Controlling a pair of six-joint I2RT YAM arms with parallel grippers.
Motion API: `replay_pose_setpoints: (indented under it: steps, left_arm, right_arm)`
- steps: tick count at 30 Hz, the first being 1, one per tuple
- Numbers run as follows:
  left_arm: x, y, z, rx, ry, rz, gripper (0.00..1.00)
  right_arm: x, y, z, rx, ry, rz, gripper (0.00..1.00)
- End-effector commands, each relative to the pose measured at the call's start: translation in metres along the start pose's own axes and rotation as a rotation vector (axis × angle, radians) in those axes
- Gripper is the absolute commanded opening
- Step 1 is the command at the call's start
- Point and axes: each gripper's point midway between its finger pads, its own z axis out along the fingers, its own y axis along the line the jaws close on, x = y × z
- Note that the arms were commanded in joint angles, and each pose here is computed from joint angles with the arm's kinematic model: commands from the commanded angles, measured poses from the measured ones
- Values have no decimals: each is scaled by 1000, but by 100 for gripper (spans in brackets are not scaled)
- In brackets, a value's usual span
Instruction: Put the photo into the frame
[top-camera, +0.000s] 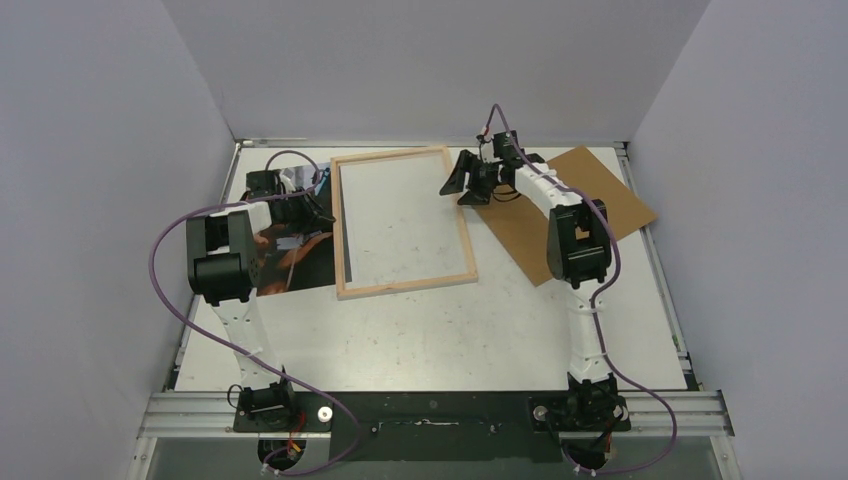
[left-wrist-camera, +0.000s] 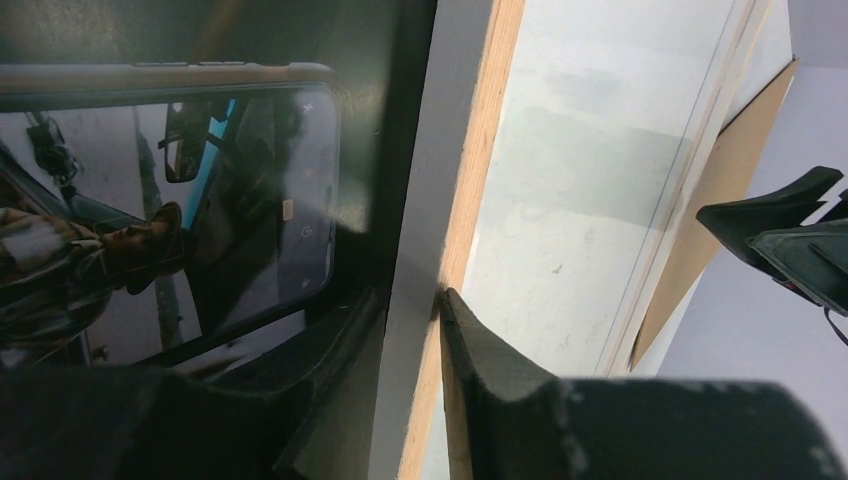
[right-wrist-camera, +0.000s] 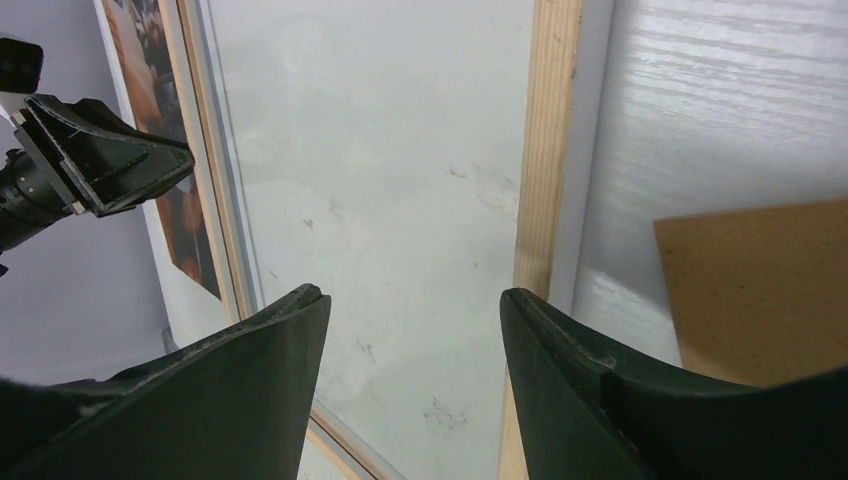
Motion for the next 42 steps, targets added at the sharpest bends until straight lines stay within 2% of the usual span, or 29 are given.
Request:
replay_pose_setpoints:
  steps: [1,9,14,18,23,27,32,42]
  left_arm:
    - [24,31,7,-135,62,1,26]
    - [21,23,5,-110,57,11,36]
    - [21,19,6,-81,58,14,47]
    - [25,18,8,-64,69,1,48]
    - [30,19,13,-62,85,-6,49]
    - [35,19,16,-61,104,-10,47]
    - [41,15,19,-49,126,-10,39]
    - [54,-10,17,12,159,21,32]
  right_arm:
    - [-27,29,-41,15,-104,-98,64]
    - [-28,12,-46,109,-140,-106,68]
    - [-15,-7,-41,188,-99,-121,70]
    - [-3,-14,-32,218,-63,-133,68]
    - [5,-23,-21,265,-30,-143,61]
    - [12,-26,-10,283,-9,-135,46]
    - [22,-24,0,285,11,-140,27]
    - [46,-4,-15,221,26,-123,19]
